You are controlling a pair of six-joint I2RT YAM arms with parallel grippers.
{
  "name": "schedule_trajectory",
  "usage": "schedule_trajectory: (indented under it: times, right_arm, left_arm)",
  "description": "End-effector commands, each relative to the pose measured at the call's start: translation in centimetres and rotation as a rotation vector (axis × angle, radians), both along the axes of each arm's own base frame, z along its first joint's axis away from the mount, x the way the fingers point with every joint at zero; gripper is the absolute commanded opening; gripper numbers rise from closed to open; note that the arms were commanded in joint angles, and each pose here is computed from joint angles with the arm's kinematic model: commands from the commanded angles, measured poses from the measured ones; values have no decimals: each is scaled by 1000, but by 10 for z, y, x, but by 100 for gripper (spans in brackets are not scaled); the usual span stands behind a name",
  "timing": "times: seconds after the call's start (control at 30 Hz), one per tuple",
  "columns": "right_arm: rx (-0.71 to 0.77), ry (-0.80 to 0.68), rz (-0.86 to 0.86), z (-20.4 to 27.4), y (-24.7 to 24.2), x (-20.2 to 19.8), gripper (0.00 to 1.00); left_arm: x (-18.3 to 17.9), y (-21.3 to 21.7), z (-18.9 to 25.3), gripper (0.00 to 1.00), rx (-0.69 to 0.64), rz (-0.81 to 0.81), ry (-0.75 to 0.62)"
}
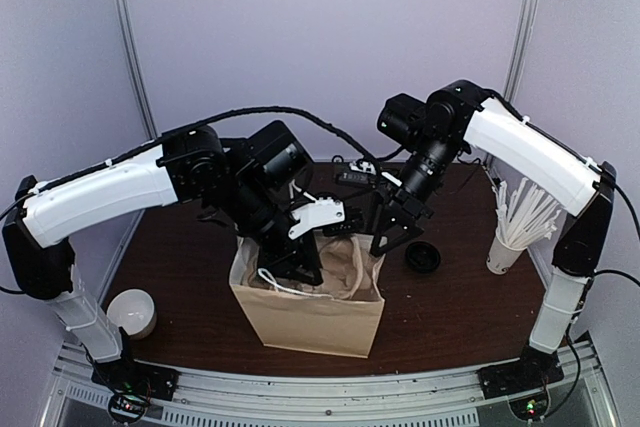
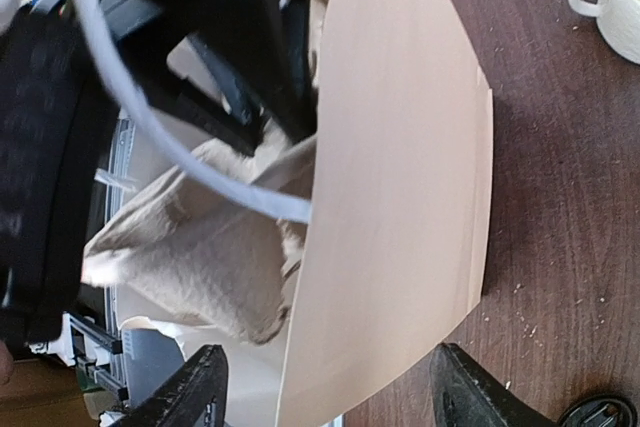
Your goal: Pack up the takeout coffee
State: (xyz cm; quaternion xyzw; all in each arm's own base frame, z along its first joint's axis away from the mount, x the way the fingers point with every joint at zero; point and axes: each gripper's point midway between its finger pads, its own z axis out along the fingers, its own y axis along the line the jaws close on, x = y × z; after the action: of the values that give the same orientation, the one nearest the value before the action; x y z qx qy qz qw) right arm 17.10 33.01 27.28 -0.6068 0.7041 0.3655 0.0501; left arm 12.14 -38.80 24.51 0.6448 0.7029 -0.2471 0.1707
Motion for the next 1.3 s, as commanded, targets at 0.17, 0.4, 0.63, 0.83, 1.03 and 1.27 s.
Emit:
schedule_trajectory:
  times: [0.17,0.4,0.63,0.83,1.03,1.27]
  right_arm:
    - [-48,-38,50,0,-16,-8,72]
    - [54,-7,84,25,-24,-12,77]
    - [183,8,51,58,-38,-2,78]
    - [214,17,16,59,-43,4,78]
    - [216,15,14,57,-43,4,78]
    - [210,21,17,53,-43,5,78]
  left_arm:
    - [11,12,3,21,37,76,-35]
    - [16,16,-14,21,113,76,-53]
    - [23,8,-34,22,177,78,-42]
    - [32,10,-57,22,265,113,-51]
    - [32,15,-82,22,323,137,-26]
    - [25,13,-112,21,321,141,23]
